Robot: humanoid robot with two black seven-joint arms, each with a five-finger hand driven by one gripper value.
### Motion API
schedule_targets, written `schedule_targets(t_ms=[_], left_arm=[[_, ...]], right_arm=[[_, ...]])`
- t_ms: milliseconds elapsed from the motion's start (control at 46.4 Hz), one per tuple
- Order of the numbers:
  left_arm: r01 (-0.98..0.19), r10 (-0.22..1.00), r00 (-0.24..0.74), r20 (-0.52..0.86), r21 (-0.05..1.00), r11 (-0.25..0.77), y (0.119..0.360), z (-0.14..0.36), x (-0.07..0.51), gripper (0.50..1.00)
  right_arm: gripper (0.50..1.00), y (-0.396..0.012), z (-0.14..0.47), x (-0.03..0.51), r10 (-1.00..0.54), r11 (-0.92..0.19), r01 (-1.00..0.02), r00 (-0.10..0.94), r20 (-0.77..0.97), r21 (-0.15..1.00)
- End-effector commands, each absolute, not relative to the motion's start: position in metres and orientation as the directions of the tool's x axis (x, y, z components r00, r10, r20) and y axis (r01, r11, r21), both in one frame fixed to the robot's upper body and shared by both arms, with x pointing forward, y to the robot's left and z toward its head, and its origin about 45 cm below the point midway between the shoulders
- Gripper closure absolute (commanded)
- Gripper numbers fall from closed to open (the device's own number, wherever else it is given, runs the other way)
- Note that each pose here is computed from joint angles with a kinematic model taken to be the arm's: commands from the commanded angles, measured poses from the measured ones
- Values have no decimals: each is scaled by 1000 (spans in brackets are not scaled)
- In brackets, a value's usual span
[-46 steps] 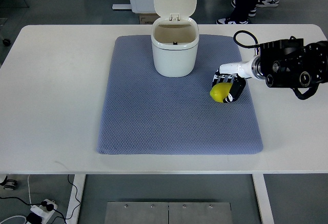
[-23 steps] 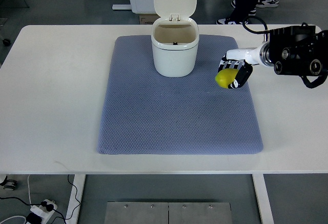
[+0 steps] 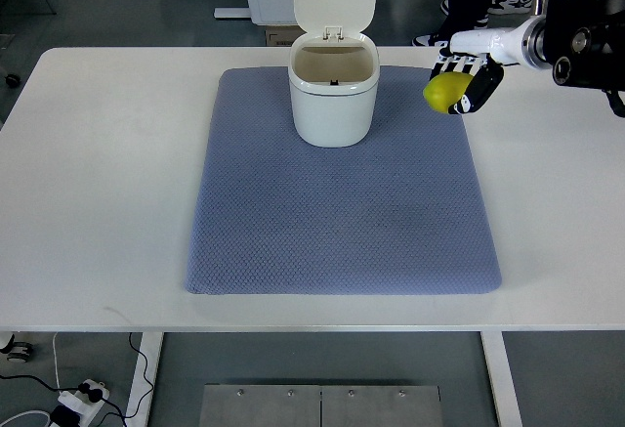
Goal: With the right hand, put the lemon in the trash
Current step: 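Lift the lemon and carry it above the white trash bin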
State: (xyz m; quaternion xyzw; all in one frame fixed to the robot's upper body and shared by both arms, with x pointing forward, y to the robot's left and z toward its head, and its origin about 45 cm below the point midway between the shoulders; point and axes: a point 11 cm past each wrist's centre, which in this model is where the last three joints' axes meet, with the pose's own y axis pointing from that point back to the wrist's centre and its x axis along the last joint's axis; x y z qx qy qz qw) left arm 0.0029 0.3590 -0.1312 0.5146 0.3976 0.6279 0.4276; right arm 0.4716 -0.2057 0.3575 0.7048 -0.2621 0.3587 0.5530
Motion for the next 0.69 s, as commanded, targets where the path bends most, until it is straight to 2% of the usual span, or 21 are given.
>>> schedule_targets(t_ms=[0,259,668], left_arm=[[-128,947,-105,305,940,-317,359,-131,3,500],[-128,947,-105,305,940,-317,358,-131,3,500],[-128,946,-105,306,939,-318,359,-131,3,500]], right_arm=[[1000,-203,367,473,33,-254,-771,597,802,584],[1000,-189,404,475,45,-274,-795,552,833,542],[1000,-152,414,480,-2,-313,-806,530,848,503]])
